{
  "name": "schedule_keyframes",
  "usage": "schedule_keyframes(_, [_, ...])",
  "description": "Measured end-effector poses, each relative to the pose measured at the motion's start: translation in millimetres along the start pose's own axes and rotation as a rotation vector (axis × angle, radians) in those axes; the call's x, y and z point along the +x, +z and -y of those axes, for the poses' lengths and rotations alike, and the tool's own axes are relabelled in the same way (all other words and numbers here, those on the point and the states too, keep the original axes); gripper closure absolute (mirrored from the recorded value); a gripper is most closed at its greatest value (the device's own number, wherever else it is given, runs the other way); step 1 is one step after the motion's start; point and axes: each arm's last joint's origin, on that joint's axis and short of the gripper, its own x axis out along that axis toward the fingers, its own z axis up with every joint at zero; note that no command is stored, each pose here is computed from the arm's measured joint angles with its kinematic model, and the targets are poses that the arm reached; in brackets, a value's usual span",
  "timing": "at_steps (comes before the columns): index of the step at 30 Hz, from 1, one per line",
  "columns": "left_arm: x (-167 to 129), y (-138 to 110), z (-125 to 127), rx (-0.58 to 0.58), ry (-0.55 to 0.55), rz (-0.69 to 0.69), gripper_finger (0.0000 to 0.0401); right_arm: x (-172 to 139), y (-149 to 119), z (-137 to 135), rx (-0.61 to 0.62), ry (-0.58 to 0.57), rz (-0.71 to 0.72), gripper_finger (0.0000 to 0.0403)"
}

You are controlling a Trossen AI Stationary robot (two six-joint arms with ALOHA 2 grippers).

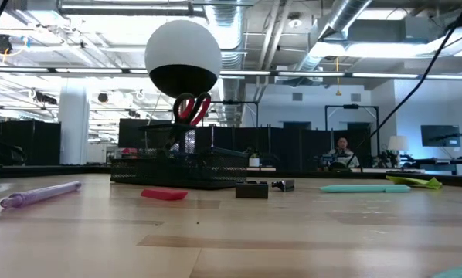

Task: Pick and place office supplies into organizer
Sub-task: Put the blue pen into the black desk organizer

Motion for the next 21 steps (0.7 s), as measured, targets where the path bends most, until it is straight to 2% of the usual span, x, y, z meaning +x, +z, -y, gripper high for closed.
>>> schedule_keyframes(2, [0.3, 5.6, 8.9, -0.086, -0.114, -0.005, 0.0248, 10.5, -6.4, 2.9, -0.025, -0.037, -0.021, 0.0403])
schedule_keyframes(6, [-6.2, 23.4, 26.7, -0.024, -0.409, 0.082, 0.0248, 31.6, -9.4, 11.2, -0.131, -0.111, -0.043, 0.0403])
schedule_keyframes(9, [-19.4, 48.4, 23.2, -0.014, -0.663, 0.272, 0.0248, 47.6, -5.8, 22.8, -0.237, -0.209, -0.067, 0.0403])
schedule_keyframes(12, [-37.3, 82.2, 0.1, -0.002, -0.868, 0.560, 0.0248, 61.8, -0.1, 36.0, -0.289, -0.308, -0.096, 0.0403])
schedule_keyframes(14, [-45.7, 103.1, -20.0, 0.001, -0.908, 0.682, 0.0248, 69.6, 4.1, 45.2, -0.278, -0.355, -0.105, 0.0403])
schedule_keyframes(16, [-49.3, 120.3, -40.3, -0.009, -0.908, 0.717, 0.0248, 74.3, 9.5, 53.5, -0.258, -0.382, -0.106, 0.0403])
schedule_keyframes(19, [-47.7, 130.7, -65.1, 0.023, -0.926, 0.646, 0.0248, 76.9, 21.1, 65.3, -0.214, -0.369, -0.085, 0.0403])
schedule_keyframes(21, [-40.2, 123.3, -69.4, 0.093, -0.956, 0.535, 0.0248, 77.6, 27.9, 70.6, -0.191, -0.239, -0.043, 0.0403])
